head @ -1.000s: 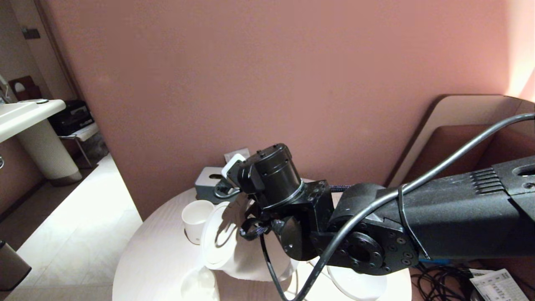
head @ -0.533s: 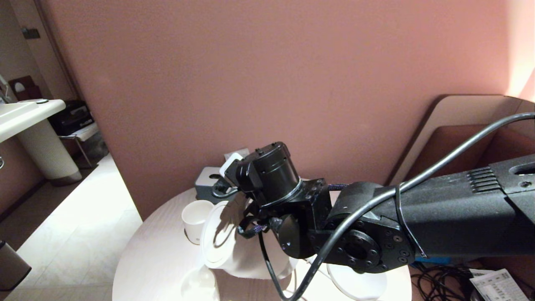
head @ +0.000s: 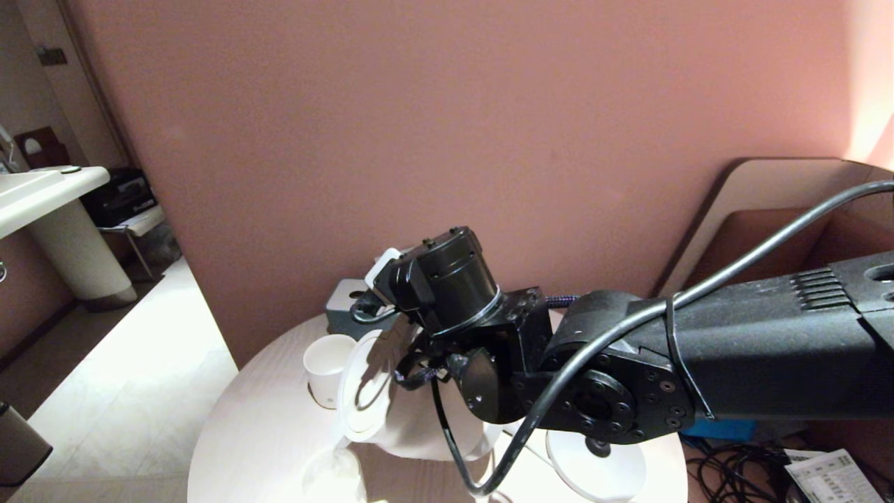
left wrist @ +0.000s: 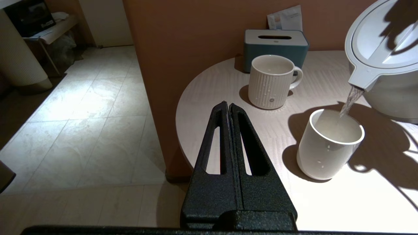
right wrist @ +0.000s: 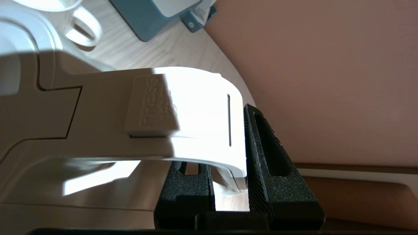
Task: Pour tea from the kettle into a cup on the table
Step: Pour water into the cup
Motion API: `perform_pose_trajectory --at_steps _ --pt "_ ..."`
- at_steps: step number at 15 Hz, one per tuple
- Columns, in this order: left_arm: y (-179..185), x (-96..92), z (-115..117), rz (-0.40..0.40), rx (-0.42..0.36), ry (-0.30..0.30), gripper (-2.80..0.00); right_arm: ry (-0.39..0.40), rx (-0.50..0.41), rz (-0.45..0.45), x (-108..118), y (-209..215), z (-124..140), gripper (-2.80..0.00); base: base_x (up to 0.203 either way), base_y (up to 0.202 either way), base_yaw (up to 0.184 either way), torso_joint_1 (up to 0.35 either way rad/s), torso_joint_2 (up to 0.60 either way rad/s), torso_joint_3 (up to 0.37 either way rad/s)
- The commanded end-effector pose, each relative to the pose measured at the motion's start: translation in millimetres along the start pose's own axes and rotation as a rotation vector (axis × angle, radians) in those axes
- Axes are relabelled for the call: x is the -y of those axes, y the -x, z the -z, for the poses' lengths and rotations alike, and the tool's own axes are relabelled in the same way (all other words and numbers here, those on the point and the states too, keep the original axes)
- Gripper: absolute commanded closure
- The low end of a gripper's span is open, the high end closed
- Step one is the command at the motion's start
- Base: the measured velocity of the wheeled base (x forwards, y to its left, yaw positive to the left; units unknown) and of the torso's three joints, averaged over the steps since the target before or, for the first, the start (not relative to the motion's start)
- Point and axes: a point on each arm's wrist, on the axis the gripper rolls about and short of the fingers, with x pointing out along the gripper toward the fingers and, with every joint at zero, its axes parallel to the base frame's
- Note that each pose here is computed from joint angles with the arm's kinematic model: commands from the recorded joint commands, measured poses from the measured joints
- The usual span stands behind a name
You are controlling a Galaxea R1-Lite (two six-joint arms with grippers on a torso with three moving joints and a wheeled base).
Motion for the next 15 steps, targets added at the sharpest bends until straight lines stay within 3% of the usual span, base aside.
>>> perform_pose_trajectory --at_steps 1,15 --pt "-0.1 0.0 -0.1 -0.002 -0.001 0.000 0.00 0.004 -0.002 0.002 -0.7 -0.8 -0.1 0.00 0.000 0.000 0.000 0.000 0.00 0.000" --pt "-0.1 0.0 -0.1 -0.002 -0.001 0.000 0.00 0.042 -0.019 -0.009 -6.7 -0.8 1.6 0.00 0.000 0.000 0.000 0.000 0.00 0.000"
